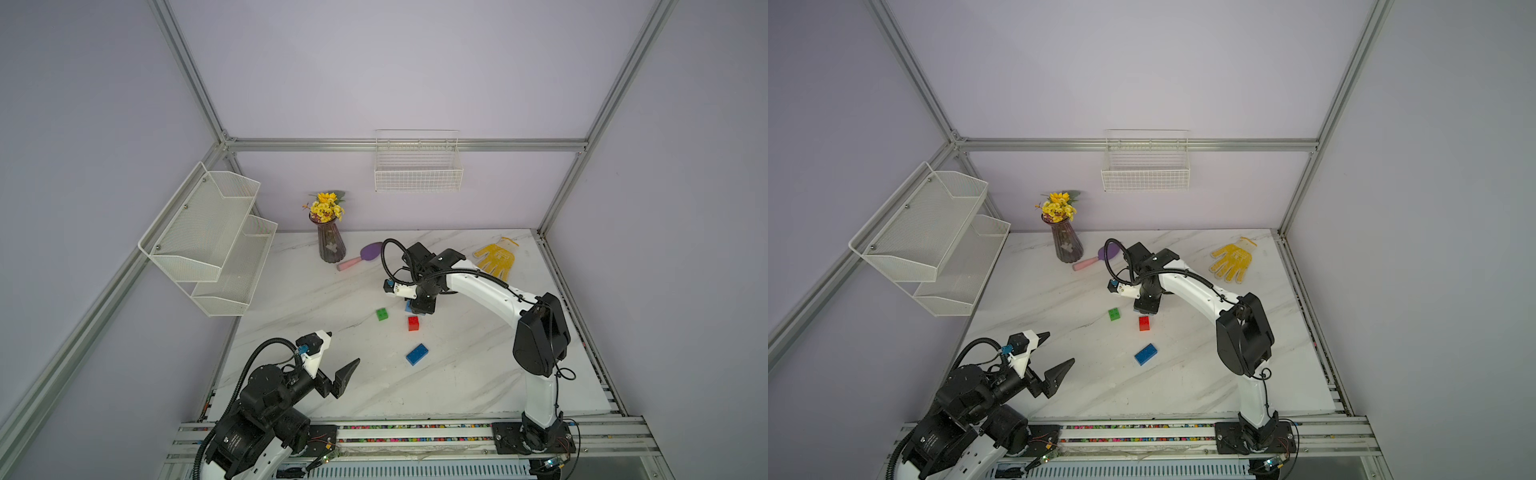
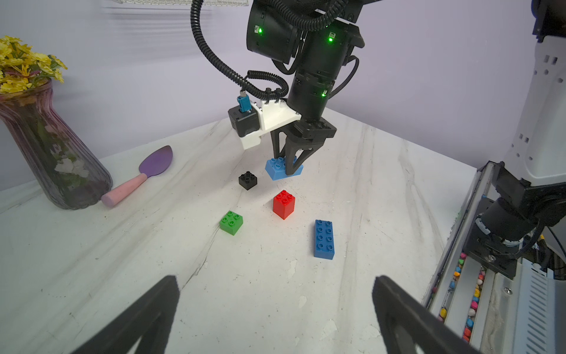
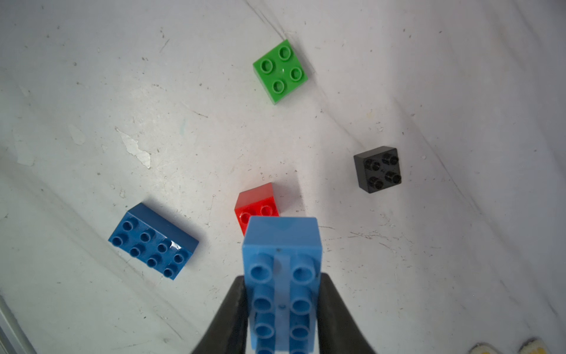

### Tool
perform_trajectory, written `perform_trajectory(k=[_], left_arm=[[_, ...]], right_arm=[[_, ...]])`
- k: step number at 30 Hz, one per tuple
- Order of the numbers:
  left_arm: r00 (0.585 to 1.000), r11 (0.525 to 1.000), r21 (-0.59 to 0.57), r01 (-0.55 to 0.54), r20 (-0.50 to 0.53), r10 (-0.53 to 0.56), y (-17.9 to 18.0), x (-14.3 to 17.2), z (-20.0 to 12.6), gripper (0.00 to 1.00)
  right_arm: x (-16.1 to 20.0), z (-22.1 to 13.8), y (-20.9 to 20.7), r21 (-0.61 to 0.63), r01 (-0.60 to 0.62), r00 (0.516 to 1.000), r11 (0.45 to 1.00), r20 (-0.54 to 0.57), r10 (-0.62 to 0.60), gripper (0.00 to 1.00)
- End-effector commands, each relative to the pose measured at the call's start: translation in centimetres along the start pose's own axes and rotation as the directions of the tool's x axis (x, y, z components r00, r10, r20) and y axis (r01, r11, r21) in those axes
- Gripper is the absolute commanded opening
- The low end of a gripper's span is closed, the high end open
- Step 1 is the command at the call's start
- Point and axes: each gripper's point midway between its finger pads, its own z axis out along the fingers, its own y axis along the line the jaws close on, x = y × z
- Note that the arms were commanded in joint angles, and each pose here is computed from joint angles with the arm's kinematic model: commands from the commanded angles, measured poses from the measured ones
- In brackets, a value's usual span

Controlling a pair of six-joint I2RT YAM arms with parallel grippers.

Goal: Assemble the letter f with lego
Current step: Assemble the lego brick with the lego brick.

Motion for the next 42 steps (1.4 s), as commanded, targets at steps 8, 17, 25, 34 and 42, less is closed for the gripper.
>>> perform_trajectory(k=[8,17,25,34,42], left_arm=[[0.999,0.999,0.014,-0.039,0.021,0.039,-0.3,-0.4,0.0,1.0],[0.999,0.999,0.019,-0.04,0.012,0.04,-0.3,-0.2,0.2,1.0],[0.999,0.999,0.012,-0.04,0.013,0.039,-0.2,-0.2,0.2,1.0],[0.999,0.999,0.01,-0.039,0.012,0.039,-0.2,-0.2,0.2,1.0],[0.999,0.999,0.009,-0.04,0.011,0.04,-0.1,-0.2,0.2,1.0]], right_arm=[[0.7,-0.5,1.4,-0.079,0.171,0.984,0.982,-0.036,-0.174,0.0],[0.8,2.1,2.0,-0.089,0.203,0.971,0.975,-0.11,-0.212,0.0],[-0.1,3.5,1.7,-0.048,0.233,0.963,0.971,-0.125,-0.237,0.0],[0.5,4.3,1.9,-0.055,0.235,0.96,0.97,-0.145,-0.241,0.0],[0.7,4.9,2.0,-0.065,0.238,0.958,0.969,-0.151,-0.246,0.0]])
